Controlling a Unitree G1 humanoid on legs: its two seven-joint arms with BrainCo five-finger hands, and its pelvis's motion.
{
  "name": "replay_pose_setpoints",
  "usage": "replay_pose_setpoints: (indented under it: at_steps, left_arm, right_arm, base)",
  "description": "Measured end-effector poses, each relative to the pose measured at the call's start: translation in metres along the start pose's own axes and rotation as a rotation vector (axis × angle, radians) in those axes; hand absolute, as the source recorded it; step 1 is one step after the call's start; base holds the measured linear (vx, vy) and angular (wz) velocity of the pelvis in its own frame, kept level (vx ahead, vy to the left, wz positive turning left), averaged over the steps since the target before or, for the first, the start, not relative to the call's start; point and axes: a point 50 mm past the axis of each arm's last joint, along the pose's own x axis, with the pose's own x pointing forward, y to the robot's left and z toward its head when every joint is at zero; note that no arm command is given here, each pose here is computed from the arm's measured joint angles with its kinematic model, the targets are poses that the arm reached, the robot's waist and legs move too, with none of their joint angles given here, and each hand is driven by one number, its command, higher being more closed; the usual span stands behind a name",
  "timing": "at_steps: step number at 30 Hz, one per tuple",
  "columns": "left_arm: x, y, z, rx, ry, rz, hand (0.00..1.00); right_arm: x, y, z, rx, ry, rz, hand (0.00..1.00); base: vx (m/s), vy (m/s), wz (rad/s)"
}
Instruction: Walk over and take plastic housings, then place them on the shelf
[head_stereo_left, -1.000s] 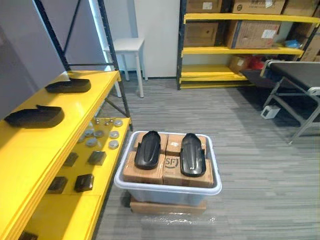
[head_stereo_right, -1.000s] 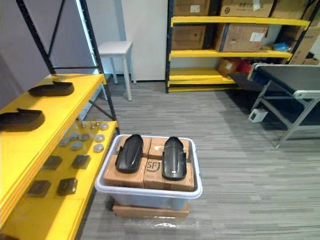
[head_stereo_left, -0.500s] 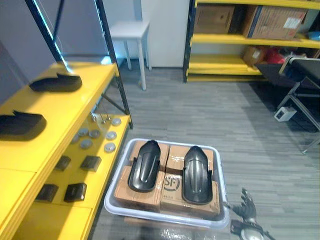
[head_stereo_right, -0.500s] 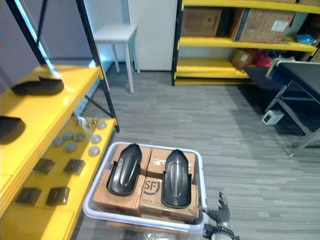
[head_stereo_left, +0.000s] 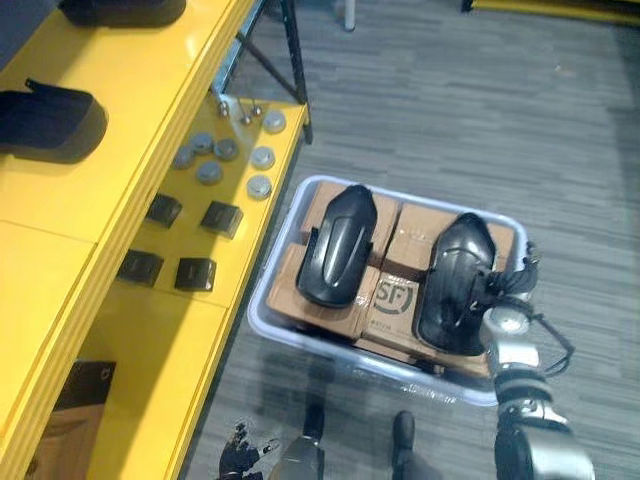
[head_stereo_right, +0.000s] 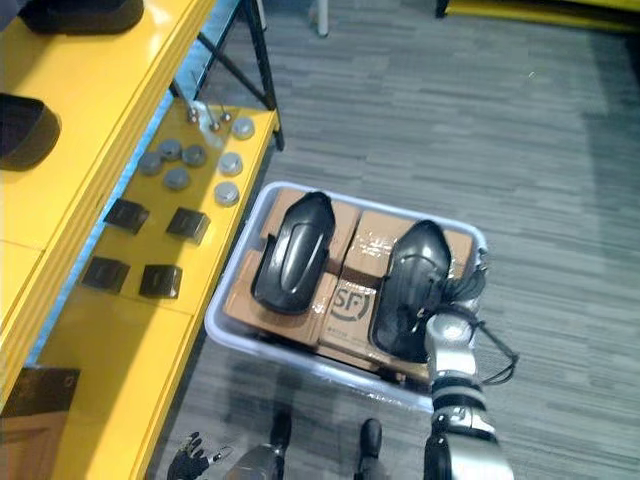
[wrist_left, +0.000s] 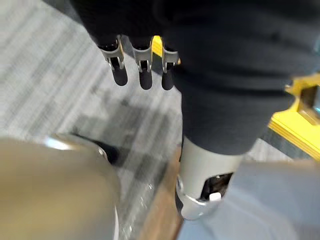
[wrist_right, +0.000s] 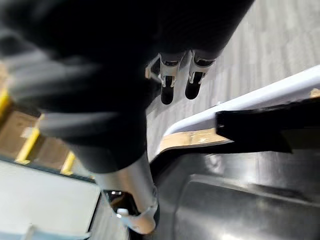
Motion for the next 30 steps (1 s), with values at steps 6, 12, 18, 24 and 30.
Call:
replay_pose_setpoints:
  at_steps: [6,12,18,24,30]
  left_arm:
    - [0.006,0.0,0.004,0.023,0.009,0.001,0.0]
    - [0.009,-0.002,0.008,0.022,0.013,0.004,0.0]
    - [0.012,-0.008,0.014,0.023,0.004,-0.008,0.0]
    - [0.009,-0.028,0.025,0.051,-0.059,-0.09,0.0]
    - [-0.02,-0.042,0.077,-0.135,-0.346,-0.195,0.0]
  right_arm:
    - [0.015,-0.005,-0.002,-0.066,0.088,-0.025,0.0]
    - [0.025,-0.011,-0.006,-0.139,0.177,0.024,1.0]
    - [0.037,-0.019,0.009,-0.322,0.144,0.078,1.0]
    - [0.042,-0.025,0.017,-0.49,0.106,0.087,1.0]
    - [0.039,-0.024,0.037,-0.696,-0.118,0.079,1.0]
  base:
    - [-0.06,0.025,-0.03]
    - [-0.06,0.018,-0.02]
    - [-0.04,0.008,0.02]
    - [0.01,-0.005,0.07]
    - [0.02,-0.012,0.11]
